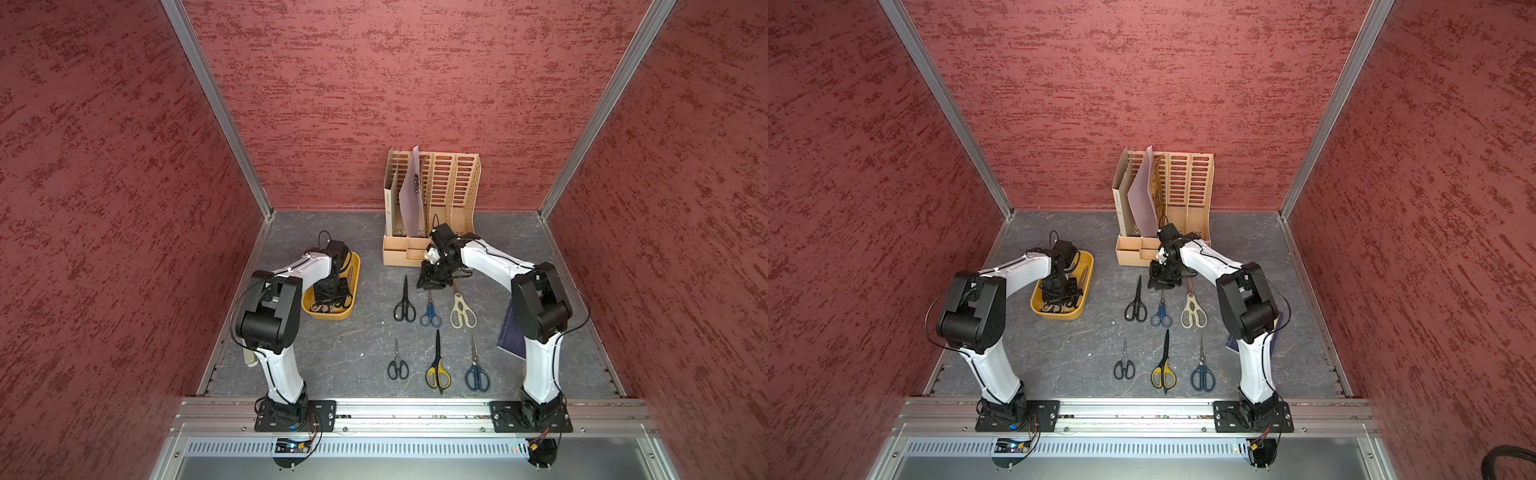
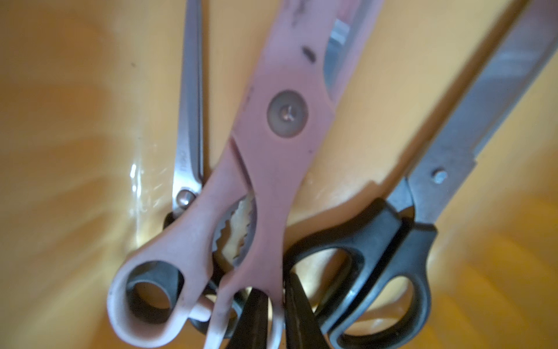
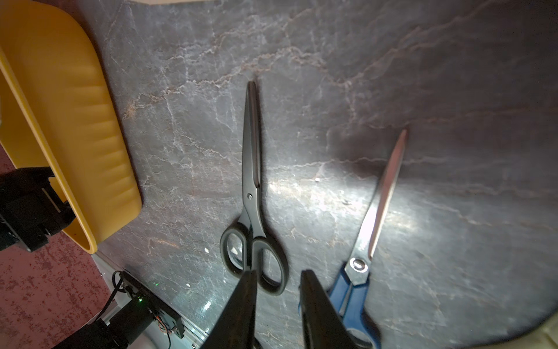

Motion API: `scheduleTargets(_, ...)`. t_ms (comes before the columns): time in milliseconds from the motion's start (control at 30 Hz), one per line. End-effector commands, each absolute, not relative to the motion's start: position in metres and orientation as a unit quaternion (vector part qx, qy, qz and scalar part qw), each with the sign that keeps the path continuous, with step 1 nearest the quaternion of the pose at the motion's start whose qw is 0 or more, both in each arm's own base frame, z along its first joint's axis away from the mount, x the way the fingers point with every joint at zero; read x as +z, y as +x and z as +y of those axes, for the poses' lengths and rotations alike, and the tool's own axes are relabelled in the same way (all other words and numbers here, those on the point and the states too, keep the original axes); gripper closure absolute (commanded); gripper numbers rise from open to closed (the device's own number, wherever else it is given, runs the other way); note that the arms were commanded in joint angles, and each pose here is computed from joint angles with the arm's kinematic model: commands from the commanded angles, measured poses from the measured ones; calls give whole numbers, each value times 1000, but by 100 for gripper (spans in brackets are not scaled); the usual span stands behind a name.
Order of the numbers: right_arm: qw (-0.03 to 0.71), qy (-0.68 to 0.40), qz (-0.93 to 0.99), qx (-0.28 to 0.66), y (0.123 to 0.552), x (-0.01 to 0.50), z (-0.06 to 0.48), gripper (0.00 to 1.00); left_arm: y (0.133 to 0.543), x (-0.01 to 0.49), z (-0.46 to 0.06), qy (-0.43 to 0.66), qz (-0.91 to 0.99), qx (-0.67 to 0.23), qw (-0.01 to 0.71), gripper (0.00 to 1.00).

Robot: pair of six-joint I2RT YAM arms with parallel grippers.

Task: Take the scissors out of the storage box
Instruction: Pick up the scissors from the storage box.

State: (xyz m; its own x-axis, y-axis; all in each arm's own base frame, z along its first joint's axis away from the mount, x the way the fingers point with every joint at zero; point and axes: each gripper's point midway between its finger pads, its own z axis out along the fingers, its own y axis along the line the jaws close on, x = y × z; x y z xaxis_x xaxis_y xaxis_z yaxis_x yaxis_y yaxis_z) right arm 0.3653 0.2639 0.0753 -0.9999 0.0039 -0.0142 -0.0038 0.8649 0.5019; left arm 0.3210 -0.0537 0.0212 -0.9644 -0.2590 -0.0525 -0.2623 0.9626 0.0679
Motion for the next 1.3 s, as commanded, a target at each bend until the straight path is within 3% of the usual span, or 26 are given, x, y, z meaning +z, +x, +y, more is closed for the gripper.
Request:
scheduleTargets(0, 12, 8, 965, 263, 373, 79, 265, 71, 318, 34, -50, -126, 991, 44, 24, 84)
scheduleTargets(167, 13, 13, 964, 266, 374, 81, 266, 71, 320, 42, -46, -127, 991, 38, 32, 92)
scheduleTargets(467, 15, 20, 963, 269, 373, 83, 266, 71, 328, 48, -45, -123, 991, 28, 45, 93)
scheduleTargets(667, 15, 19, 963, 268, 373, 82, 265, 71, 333, 45, -44, -134, 990, 17, 51, 84)
scheduleTargets(967, 12, 13, 965, 261, 370, 80, 263, 71, 334, 37, -45, -141, 989, 14, 46, 87)
scheduleTargets(1167, 11, 9, 965, 262, 371, 79, 264, 71, 325, 28, -41, -142, 989, 24, 33, 76)
scheduleTargets(1267, 11, 9, 965, 262, 371, 79, 264, 71, 322, 24, -41, -144, 989, 26, 30, 76)
